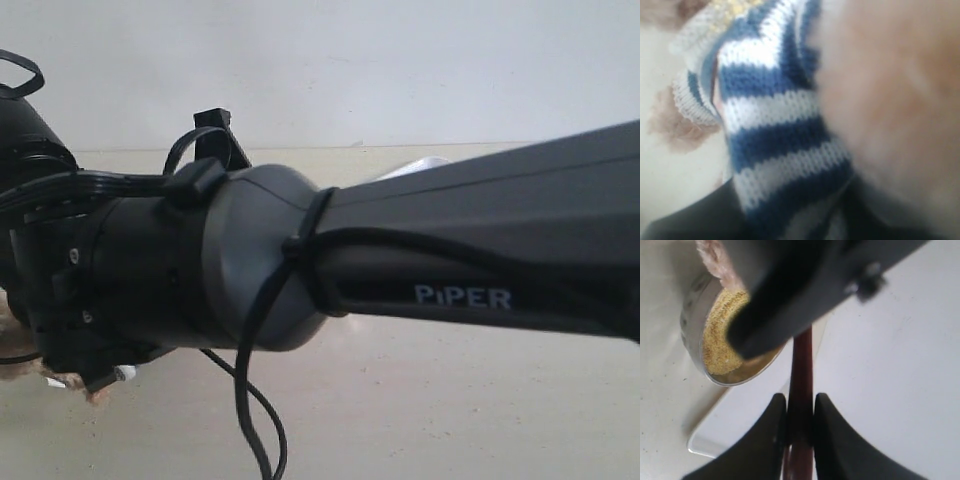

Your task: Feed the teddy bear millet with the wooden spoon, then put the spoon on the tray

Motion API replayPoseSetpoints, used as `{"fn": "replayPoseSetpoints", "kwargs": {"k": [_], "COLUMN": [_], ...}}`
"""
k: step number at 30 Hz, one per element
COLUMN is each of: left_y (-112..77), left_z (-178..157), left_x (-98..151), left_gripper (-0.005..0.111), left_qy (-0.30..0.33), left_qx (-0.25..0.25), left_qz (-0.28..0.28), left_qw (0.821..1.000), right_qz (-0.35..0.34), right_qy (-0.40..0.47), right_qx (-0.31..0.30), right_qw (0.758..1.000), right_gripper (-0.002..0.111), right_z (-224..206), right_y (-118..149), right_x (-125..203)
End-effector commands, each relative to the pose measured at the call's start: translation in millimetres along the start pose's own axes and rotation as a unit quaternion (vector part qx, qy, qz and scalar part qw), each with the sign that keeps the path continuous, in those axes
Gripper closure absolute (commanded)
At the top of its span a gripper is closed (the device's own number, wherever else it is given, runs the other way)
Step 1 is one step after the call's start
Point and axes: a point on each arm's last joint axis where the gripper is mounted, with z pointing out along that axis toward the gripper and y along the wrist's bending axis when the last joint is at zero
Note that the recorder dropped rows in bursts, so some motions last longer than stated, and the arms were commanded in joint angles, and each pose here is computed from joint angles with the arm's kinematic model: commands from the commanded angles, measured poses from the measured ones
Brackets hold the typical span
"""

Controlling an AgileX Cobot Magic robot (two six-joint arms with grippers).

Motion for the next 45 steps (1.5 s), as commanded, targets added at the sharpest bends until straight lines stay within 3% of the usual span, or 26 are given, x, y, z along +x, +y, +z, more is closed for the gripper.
{"fn": "replayPoseSetpoints", "kwargs": {"k": [1, 11, 18, 21, 25, 32, 45], "left_y": [-5.4, -4.8, -3.2, -0.1, 2.2, 2.9, 14.4], "left_z": [-8.8, -8.7, -14.4, -26.2, -31.0, -31.1, -27.6], "left_x": [-11.3, -11.7, -10.0, -6.3, -4.2, -4.6, -0.1], "left_gripper": [0.102, 0.102, 0.102, 0.102, 0.102, 0.102, 0.102], "left_qy": [-0.053, -0.056, -0.065, -0.085, -0.094, -0.096, -0.095], "left_qx": [0.009, 0.009, 0.004, -0.007, -0.012, -0.016, -0.022], "left_qz": [-0.007, -0.012, -0.014, -0.018, -0.021, -0.018, -0.039], "left_qw": [0.999, 0.998, 0.998, 0.996, 0.995, 0.995, 0.994], "right_qz": [-0.003, 0.004, 0.03, 0.088, 0.157, 0.188, 0.187], "right_qy": [-0.071, -0.076, -0.062, -0.031, -0.061, -0.001, 0.034], "right_qx": [0.037, 0.042, -0.007, -0.042, -0.044, -0.122, -0.113], "right_qw": [0.997, 0.996, 0.998, 0.995, 0.985, 0.974, 0.975], "right_gripper": [0.108, 0.108, 0.108, 0.108, 0.108, 0.108, 0.108], "right_z": [-11.0, -14.0, -9.6, -1.7, -19.4, 5.7, 13.5], "right_y": [2.1, 3.1, 9.1, 5.5, -17.1, -22.8, -14.2], "right_x": [-20.0, -22.4, -18.0, -5.5, 10.2, 38.3, 62.6]}}
